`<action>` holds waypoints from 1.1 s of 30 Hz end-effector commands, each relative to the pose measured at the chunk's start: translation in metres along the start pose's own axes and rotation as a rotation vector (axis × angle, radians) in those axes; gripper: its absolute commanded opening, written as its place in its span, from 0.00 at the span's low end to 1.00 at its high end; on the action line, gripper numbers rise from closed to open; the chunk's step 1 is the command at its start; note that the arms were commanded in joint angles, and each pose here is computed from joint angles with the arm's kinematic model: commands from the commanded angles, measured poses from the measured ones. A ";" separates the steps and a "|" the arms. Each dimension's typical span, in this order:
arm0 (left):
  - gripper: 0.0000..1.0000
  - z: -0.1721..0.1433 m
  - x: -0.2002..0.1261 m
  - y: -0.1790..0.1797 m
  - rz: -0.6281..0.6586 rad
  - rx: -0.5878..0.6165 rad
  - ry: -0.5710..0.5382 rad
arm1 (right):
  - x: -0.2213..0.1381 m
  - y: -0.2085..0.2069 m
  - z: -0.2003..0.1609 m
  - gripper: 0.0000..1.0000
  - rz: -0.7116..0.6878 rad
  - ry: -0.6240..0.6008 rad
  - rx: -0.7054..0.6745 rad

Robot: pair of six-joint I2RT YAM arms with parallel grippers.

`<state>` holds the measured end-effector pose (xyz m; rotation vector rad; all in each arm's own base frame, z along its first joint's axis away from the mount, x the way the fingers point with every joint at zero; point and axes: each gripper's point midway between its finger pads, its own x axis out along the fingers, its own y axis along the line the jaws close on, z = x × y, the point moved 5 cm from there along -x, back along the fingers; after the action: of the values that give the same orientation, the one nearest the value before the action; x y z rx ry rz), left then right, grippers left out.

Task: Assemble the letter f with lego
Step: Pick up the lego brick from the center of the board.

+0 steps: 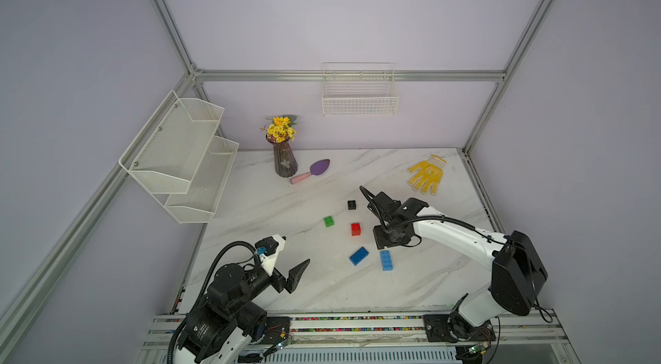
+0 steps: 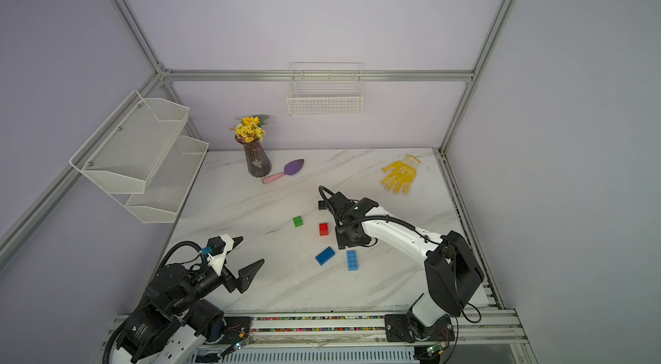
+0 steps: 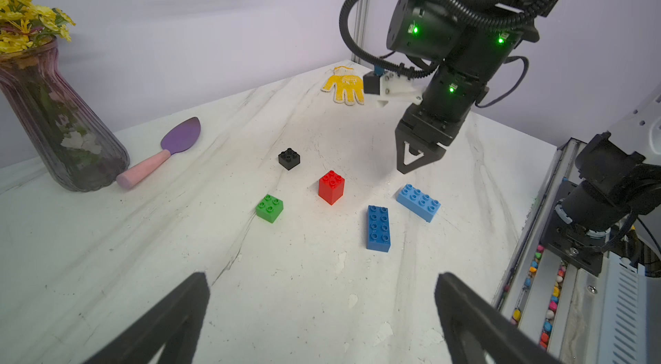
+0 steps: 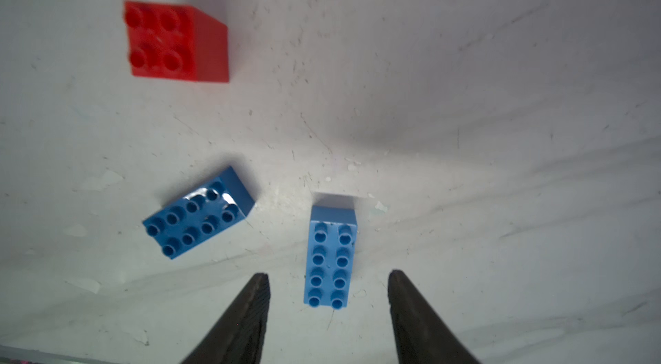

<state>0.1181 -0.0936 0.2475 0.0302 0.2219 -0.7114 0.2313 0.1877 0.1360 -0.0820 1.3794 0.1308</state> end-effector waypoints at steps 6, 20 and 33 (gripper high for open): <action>1.00 0.003 0.002 -0.003 -0.022 0.020 -0.013 | 0.004 -0.004 -0.025 0.52 0.069 0.025 0.068; 1.00 0.004 0.000 -0.004 -0.023 0.023 -0.025 | 0.042 0.002 -0.026 0.53 0.062 0.076 0.042; 1.00 0.003 0.000 -0.003 -0.016 0.022 -0.023 | 0.051 0.004 -0.025 0.40 0.045 0.100 0.015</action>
<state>0.1163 -0.0957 0.2475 0.0325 0.2214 -0.7292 0.2134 0.1870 0.0793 -0.0495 1.4912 0.1475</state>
